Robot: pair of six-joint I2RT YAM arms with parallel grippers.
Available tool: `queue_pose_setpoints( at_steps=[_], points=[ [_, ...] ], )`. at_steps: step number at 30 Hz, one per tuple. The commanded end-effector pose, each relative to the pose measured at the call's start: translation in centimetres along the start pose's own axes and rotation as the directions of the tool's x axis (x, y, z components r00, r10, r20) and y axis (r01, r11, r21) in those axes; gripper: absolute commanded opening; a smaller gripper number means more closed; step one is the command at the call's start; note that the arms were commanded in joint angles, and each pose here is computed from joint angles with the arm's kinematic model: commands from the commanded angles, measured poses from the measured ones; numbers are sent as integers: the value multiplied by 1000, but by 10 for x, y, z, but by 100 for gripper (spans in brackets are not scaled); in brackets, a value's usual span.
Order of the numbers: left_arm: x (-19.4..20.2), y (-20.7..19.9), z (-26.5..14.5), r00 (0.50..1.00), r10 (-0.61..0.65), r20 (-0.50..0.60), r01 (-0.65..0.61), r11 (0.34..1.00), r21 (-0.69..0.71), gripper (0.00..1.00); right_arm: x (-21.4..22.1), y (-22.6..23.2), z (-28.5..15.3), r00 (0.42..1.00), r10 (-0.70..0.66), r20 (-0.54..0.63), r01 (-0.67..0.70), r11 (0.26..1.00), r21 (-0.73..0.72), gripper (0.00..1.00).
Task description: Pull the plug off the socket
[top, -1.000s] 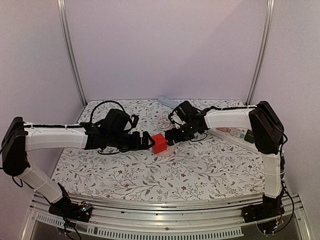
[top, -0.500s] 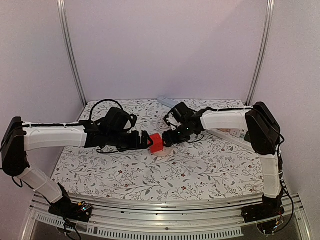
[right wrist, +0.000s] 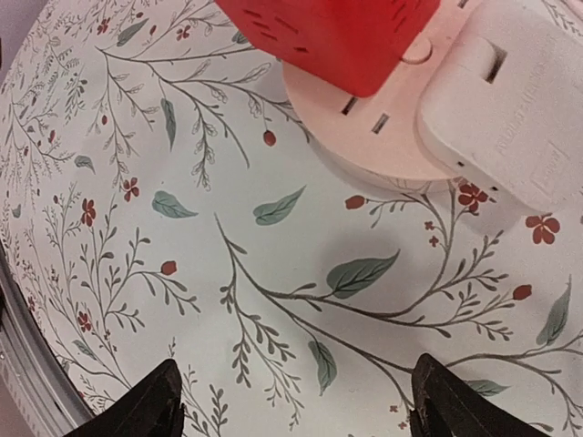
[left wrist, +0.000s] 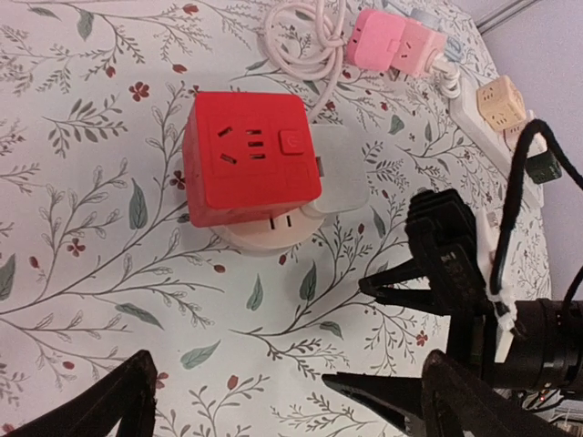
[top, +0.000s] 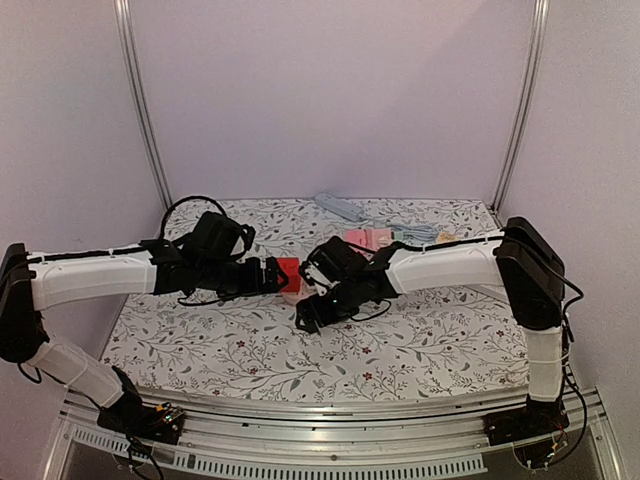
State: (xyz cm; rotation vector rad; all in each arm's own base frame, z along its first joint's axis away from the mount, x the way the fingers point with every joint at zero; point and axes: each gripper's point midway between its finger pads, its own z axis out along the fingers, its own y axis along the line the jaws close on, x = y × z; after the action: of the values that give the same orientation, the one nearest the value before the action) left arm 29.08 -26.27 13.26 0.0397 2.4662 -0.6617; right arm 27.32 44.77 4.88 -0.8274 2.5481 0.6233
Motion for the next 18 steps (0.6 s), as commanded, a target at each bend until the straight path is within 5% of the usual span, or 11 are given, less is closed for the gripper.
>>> queue_pose_setpoints(
  at_steps=[1, 18],
  points=[
    [-7, 14, 5, 1000, 15, -9, -15, 998, -58, 100, -24, -27, -39, 987, 68, 144, -86, 989, 120, 88],
    [-54, 13, 66, 1000, 12, -13, -15, 975, -220, 100, -1, -104, -137, 936, 100, 336, -218, 916, 337, 99]
  ],
)
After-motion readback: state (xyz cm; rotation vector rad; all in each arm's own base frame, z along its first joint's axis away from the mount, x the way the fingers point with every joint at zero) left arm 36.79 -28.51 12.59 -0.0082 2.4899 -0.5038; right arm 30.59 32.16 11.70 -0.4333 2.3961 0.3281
